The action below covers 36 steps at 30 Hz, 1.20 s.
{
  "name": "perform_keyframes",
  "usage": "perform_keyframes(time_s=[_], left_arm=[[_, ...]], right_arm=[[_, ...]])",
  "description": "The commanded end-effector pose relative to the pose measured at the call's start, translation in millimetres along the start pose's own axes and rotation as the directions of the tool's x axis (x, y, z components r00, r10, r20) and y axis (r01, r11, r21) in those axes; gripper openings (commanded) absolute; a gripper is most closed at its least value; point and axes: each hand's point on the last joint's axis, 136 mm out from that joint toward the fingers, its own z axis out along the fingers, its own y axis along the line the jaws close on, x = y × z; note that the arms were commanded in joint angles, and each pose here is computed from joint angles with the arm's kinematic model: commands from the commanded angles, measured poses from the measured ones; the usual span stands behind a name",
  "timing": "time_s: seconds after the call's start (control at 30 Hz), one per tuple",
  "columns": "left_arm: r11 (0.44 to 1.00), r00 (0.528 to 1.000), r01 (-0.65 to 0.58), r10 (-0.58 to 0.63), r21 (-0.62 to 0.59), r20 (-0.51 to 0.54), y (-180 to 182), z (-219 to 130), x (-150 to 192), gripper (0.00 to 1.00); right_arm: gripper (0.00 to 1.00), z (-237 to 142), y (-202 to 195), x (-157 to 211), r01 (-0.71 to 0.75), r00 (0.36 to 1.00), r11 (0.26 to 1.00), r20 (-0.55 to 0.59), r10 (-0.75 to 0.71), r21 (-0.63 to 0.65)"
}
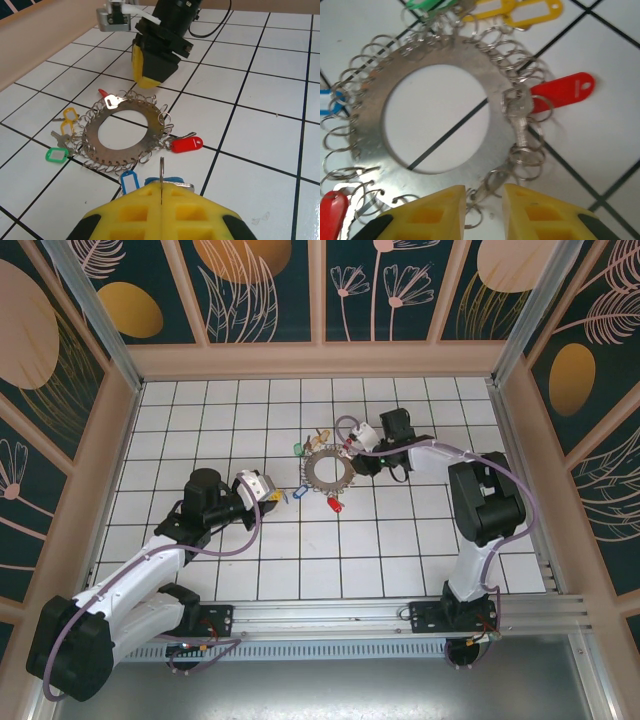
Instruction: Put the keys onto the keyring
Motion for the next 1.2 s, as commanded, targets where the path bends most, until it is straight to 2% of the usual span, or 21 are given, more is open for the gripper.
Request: perform_keyframes(time_s=[0.0, 0.07, 0.17, 0.33, 0.53, 0.7, 0.8, 1.0, 1.17], left_arm=[[1.000, 1.000, -0.019, 0.018, 0.014, 0.019, -2.2, 1.0, -4.1, 0.00], [1.000, 1.000, -0.017, 0.017, 0.016, 0.019, -2.4, 1.5, -4.0, 0.00], [1.000, 1.000, -0.010, 0.010, 0.024, 0.021, -2.7, 3.1, -4.3, 0.00], [1.000, 1.000, -0.012, 0.011, 0.024, 0.014, -2.5, 3.2, -3.2, 0.00], [1.000, 1.000, -0.012, 0.011, 0.023, 0.010, -2.7, 3.0, -1.7, 0.00], [1.000, 1.000, -0.013, 0.013, 0.022, 0.006, -2.5, 3.3, -1.0, 0.00], [1.000, 1.000, -0.013, 0.013, 0.020, 0.001, -2.3, 3.3, 0.4, 0.00], [1.000, 1.000, -0.015, 0.015, 0.017, -0.001, -1.7, 3.2, 0.5, 0.00], [1.000, 1.000, -0.013, 0.013, 0.018, -0.004, -1.8, 3.7, 1.8, 0.00]], right_arm=[[0.28, -19.6, 46.2, 8.3, 0.142, 0.990, 0.980, 0.042, -0.137, -0.143], [0.30, -22.2, 56.9, 19.0, 0.242, 0.970, 0.959, 0.055, -0.236, -0.148], [0.32, -20.5, 53.4, 31.1, 0.314, 0.949, 0.943, 0.045, -0.311, -0.107], [0.37, -9.5, 42.0, 38.9, 0.351, 0.936, 0.935, 0.022, -0.350, -0.058], [0.36, 0.4, 30.8, 32.1, 0.398, 0.917, 0.917, 0.024, -0.397, -0.020], [0.33, 12.5, 32.4, 30.4, 0.447, 0.895, 0.894, 0.002, -0.447, -0.040], [0.30, 20.3, 33.4, 31.3, 0.478, 0.878, 0.878, -0.019, -0.479, -0.040], [0.11, 23.7, 32.6, 26.4, 0.483, 0.875, 0.875, -0.015, -0.484, -0.028], [0.01, 21.0, 34.6, 27.2, 0.485, 0.874, 0.874, -0.013, -0.485, -0.035]])
